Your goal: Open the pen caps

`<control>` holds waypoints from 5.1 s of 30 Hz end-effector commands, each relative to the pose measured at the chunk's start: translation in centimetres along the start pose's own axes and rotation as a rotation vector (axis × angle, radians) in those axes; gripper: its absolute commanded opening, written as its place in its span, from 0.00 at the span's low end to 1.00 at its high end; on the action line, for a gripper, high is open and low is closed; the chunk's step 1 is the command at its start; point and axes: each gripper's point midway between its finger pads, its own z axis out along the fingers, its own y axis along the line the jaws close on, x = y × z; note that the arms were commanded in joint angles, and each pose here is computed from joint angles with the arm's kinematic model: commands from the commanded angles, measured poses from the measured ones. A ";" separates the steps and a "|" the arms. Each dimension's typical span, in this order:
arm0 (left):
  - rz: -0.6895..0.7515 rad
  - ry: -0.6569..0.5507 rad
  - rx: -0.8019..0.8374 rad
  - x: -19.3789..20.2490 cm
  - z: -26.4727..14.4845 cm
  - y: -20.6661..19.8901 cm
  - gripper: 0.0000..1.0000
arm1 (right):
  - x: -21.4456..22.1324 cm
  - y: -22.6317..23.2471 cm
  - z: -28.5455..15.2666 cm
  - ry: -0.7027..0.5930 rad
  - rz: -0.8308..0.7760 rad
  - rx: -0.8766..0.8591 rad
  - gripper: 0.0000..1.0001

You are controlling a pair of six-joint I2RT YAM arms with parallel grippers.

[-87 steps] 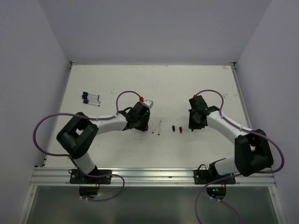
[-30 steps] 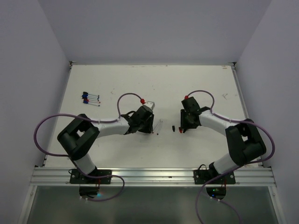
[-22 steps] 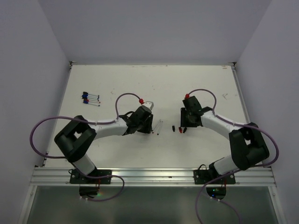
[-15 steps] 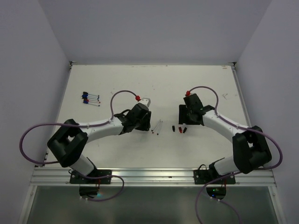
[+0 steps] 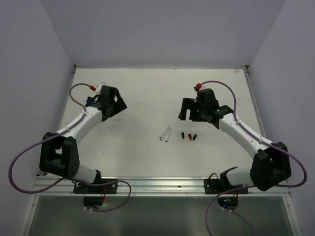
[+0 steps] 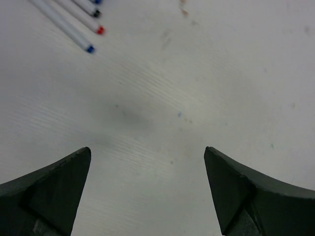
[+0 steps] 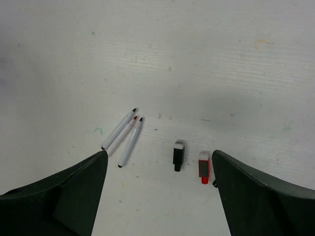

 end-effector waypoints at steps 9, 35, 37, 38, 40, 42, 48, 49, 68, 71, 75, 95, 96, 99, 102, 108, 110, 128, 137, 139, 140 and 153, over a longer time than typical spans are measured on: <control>-0.434 0.093 -0.339 -4.5 5.8 10.5 0.92 | -2.8 1.5 -0.4 -0.039 -0.021 -0.023 0.88; -0.521 0.141 -0.570 -4.9 9.6 13.1 0.83 | -3.1 1.6 -0.3 -0.046 -0.037 -0.028 0.88; -0.516 0.152 -0.590 -4.8 9.7 13.3 0.83 | -3.3 1.6 -0.4 -0.055 -0.039 -0.027 0.88; -0.510 0.152 -0.597 -4.8 9.7 13.4 0.82 | -3.3 1.6 -0.5 -0.056 -0.040 -0.026 0.88; -0.499 0.167 -0.614 -4.8 9.8 13.6 0.79 | -3.4 1.6 -0.6 -0.064 -0.044 -0.024 0.88; -0.494 0.155 -0.646 -5.1 9.7 13.9 0.75 | -3.4 1.4 -0.6 -0.063 -0.043 -0.017 0.88; -0.479 0.164 -0.686 -4.8 10.0 14.4 0.71 | -3.7 1.6 -0.9 -0.083 -0.038 -0.023 0.88; -0.479 0.161 -0.685 -4.8 10.2 14.5 0.70 | -3.9 1.6 -1.0 -0.089 -0.036 -0.024 0.88; -0.465 0.147 -0.657 -1.3 5.7 16.0 0.00 | -3.2 0.9 -1.8 -0.086 -0.050 -0.004 0.89; -0.419 0.089 -0.537 -2.0 2.5 13.9 0.00 | -2.6 1.6 -2.0 -0.071 -0.064 -0.050 0.89; -0.170 -0.056 -0.020 -3.8 -0.6 3.8 0.00 | -1.4 3.7 -2.0 -0.014 -0.075 -0.168 0.89; 0.460 -0.048 0.831 7.1 -12.3 -13.1 0.00 | -3.2 15.1 -1.6 -0.120 -0.019 -0.635 0.71; 0.471 -0.035 0.840 7.7 -12.3 -13.5 0.00 | -3.3 15.2 -1.6 -0.122 -0.017 -0.640 0.71; 0.481 -0.017 0.853 9.1 -12.6 -14.3 0.00 | -3.4 15.8 -1.4 -0.124 -0.012 -0.664 0.71; 0.493 -0.004 0.855 10.1 -12.8 -15.0 0.00 | -3.6 16.1 -0.9 -0.132 -0.005 -0.663 0.71; 0.502 0.007 0.862 11.1 -13.4 -15.7 0.00 | -3.9 16.5 -0.4 -0.145 0.024 -0.677 0.65; 0.503 -0.001 0.861 10.9 -13.6 -15.9 0.00 | -3.9 16.6 -0.3 -0.145 0.026 -0.680 0.63; 0.514 -0.009 0.843 11.0 -13.8 -16.8 0.00 | -2.2 16.8 0.9 -0.114 0.021 -0.666 0.32; 0.511 -0.032 0.847 10.2 -14.3 -17.3 0.00 | -1.8 16.2 1.7 -0.107 0.040 -0.627 0.00; 0.507 -0.035 0.841 10.1 -14.2 -17.3 0.08 | -2.2 16.1 1.5 -0.125 0.043 -0.615 0.00; 0.506 -0.027 0.821 10.2 -14.0 -16.9 0.22 | -2.2 16.0 1.4 -0.128 0.047 -0.608 0.00; 0.498 -0.048 0.801 10.8 -12.7 -16.1 0.68 | -3.3 18.0 -2.5 -0.146 0.139 -0.746 0.00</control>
